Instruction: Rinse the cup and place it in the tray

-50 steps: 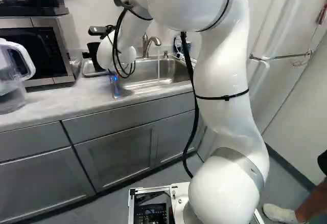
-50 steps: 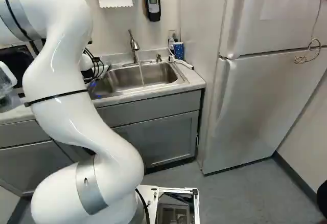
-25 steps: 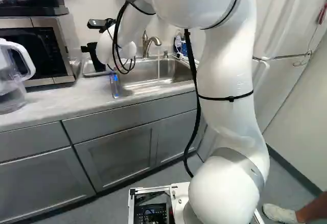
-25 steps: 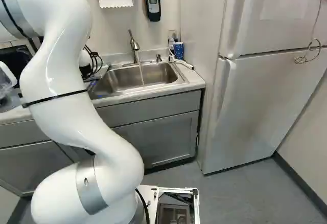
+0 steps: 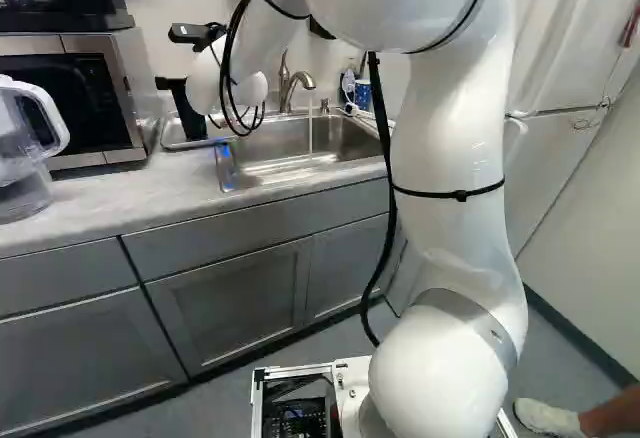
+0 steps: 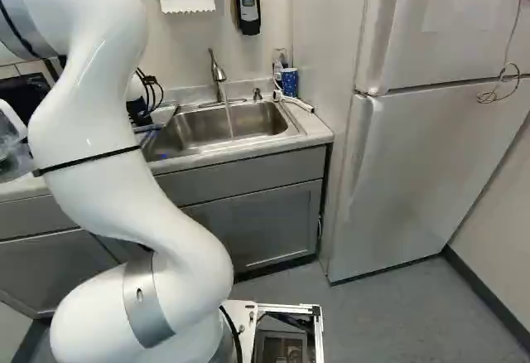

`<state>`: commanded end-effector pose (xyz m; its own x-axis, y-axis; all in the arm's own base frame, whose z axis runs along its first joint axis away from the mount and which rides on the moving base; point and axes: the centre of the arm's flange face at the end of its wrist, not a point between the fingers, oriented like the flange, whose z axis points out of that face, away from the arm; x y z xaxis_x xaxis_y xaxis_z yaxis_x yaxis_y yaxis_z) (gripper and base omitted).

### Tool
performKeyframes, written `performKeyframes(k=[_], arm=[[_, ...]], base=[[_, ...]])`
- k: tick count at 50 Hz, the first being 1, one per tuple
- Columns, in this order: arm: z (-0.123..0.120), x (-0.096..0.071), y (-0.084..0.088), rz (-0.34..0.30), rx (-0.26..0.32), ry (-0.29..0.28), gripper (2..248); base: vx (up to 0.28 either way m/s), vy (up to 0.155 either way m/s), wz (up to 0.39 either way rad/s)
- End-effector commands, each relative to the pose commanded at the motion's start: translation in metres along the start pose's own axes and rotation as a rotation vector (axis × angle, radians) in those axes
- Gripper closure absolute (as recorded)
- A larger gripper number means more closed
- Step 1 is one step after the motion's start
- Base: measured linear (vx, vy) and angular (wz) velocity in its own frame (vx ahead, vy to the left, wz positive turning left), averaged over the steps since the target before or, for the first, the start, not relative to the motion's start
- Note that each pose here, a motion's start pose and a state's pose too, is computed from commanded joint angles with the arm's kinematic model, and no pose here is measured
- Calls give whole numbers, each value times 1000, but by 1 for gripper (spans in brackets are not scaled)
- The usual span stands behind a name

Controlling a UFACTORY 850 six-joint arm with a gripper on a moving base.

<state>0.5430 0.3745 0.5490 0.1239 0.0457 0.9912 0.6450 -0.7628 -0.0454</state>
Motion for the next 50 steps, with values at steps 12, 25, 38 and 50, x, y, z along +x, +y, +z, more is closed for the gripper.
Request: performKeyframes(k=[12, 25, 38, 50], arm=[[-5, 11, 2, -2, -9, -9, 3], [-17, 22, 10, -2, -31, -23, 3], [-31, 35, 20, -2, -52, -20, 3], [-45, 48, 29, -6, -68, 0, 3]], base=[[0, 0, 0], [0, 0, 0], [0, 0, 0], [0, 0, 0]])
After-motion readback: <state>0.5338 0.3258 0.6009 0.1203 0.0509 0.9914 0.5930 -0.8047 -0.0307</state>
